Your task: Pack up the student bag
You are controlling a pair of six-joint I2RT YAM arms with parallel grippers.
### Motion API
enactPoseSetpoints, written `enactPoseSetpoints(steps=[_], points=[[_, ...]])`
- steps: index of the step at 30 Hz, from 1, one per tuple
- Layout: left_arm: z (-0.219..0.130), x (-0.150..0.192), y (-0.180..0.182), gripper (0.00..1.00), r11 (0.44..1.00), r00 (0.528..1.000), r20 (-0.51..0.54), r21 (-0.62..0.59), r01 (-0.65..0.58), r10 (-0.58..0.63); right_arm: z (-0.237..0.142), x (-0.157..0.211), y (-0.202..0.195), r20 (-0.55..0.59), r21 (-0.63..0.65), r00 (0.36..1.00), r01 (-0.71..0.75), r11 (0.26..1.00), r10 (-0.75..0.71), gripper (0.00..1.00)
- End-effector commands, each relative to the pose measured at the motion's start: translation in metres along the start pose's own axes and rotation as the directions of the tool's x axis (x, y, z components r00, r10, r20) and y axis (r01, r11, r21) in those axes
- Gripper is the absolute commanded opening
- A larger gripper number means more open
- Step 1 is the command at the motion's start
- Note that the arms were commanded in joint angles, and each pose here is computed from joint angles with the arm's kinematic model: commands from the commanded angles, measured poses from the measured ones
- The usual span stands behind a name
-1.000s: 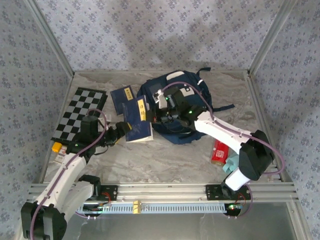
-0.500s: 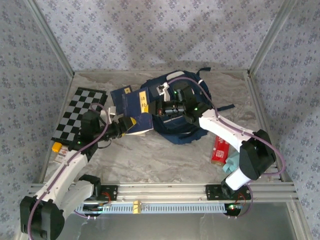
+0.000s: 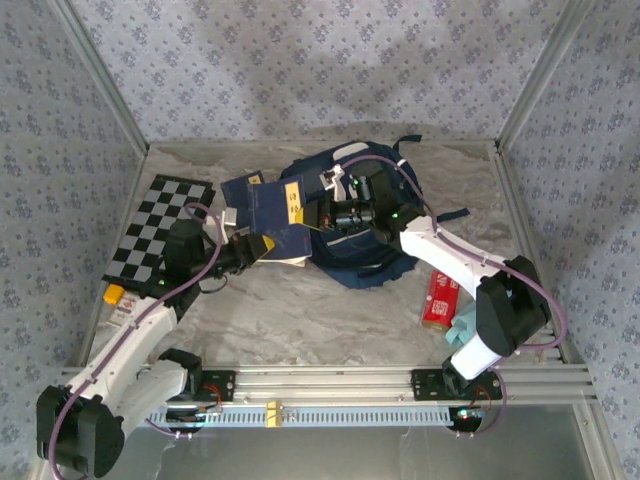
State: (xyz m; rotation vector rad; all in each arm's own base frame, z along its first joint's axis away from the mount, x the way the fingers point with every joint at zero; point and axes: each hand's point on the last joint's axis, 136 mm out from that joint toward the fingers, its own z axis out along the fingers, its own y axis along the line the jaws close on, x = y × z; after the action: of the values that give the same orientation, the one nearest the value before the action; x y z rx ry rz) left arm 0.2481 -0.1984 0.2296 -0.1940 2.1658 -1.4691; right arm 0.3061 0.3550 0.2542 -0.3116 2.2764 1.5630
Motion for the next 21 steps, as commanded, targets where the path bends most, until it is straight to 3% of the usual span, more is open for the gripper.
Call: enactPoseSetpoints(steps=[1, 6, 10, 13, 18, 21], points=[[-0.004, -0.012, -0.034, 0.07, 0.993, 0.996, 0.041, 0.084, -0.080, 0.077, -0.002, 0.003, -0.005, -0.018, 0.018, 1.000, 0.017, 1.000, -0.016, 0.09], [-0.007, -0.018, -0.038, 0.00, 0.993, 0.994, 0.083, 0.080, -0.083, 0.076, -0.012, 0.011, -0.020, -0.013, 0.076, 1.000, -0.008, 0.997, 0.009, 0.30], [-0.012, -0.023, -0.049, 0.00, 0.989, 0.988, 0.125, 0.112, -0.100, 0.085, -0.028, 0.014, -0.035, 0.022, 0.135, 0.998, -0.063, 0.989, 0.061, 0.61], [-0.014, -0.027, -0.061, 0.00, 0.982, 0.984, 0.148, 0.146, -0.117, 0.096, -0.038, 0.017, -0.040, 0.045, 0.140, 0.993, -0.118, 0.983, 0.112, 0.78], [-0.013, -0.029, -0.085, 0.00, 0.963, 0.975, 0.177, 0.209, -0.170, 0.134, -0.042, 0.016, -0.033, 0.073, 0.068, 0.985, -0.163, 0.984, 0.158, 0.98], [-0.008, -0.027, -0.098, 0.00, 0.954, 0.974, 0.167, 0.233, -0.187, 0.150, -0.037, 0.014, -0.022, 0.076, -0.018, 0.979, -0.191, 0.981, 0.192, 1.00]])
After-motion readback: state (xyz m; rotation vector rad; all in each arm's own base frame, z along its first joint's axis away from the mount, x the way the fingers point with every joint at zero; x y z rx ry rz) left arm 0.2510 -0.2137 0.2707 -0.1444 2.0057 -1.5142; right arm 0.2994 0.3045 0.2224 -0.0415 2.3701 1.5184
